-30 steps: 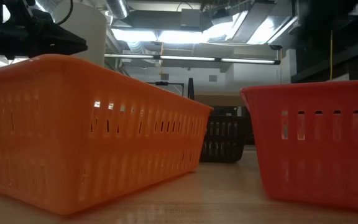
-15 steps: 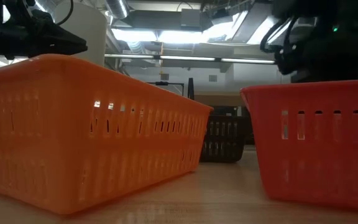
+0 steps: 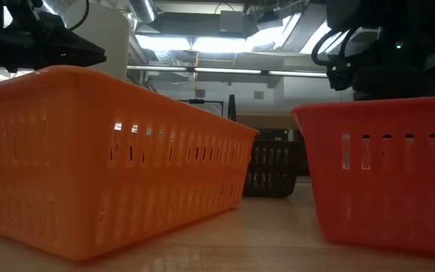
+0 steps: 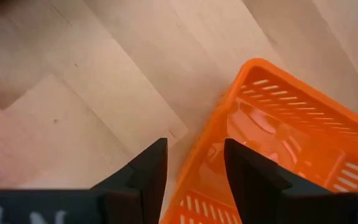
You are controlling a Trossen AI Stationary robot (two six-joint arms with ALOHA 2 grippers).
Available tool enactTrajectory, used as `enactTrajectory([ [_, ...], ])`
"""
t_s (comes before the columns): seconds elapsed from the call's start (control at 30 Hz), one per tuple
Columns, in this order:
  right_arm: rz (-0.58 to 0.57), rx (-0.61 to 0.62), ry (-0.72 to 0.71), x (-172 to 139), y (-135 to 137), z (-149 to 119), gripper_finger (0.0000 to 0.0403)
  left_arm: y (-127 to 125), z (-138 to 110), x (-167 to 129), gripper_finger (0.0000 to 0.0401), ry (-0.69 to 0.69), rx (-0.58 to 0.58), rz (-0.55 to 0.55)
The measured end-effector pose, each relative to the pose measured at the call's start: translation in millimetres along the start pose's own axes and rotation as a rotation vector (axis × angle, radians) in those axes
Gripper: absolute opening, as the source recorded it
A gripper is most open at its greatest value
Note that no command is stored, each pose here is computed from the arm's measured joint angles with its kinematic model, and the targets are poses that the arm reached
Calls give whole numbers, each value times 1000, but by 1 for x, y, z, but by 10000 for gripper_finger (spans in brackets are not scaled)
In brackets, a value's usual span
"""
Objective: Stack baskets on shelf by color
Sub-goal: Put the middle orange basket on the shelf
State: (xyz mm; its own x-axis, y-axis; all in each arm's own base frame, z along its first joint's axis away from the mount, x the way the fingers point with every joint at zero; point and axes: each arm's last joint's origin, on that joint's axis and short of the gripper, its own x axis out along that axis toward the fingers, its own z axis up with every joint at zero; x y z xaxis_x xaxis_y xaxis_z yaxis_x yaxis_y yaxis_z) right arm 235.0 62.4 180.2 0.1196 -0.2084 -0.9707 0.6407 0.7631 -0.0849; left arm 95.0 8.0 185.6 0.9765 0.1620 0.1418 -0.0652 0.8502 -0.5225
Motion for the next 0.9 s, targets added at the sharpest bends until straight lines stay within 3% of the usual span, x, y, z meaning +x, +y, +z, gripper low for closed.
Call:
enactTrajectory([
  [0.4, -115, -8, 70, 31, 10, -2, 150, 0, 0, 0, 41, 0, 0, 0],
  [0.5, -133, -13, 81, 36, 11, -3, 118, 0, 0, 0, 41, 1, 1, 0],
  [0.67, -149, -21, 91, 40, 11, -3, 21, 0, 0, 0, 41, 2, 1, 1],
  [0.9, -145, -38, 94, 39, 13, -4, 3, 0, 0, 0, 41, 2, 2, 1],
])
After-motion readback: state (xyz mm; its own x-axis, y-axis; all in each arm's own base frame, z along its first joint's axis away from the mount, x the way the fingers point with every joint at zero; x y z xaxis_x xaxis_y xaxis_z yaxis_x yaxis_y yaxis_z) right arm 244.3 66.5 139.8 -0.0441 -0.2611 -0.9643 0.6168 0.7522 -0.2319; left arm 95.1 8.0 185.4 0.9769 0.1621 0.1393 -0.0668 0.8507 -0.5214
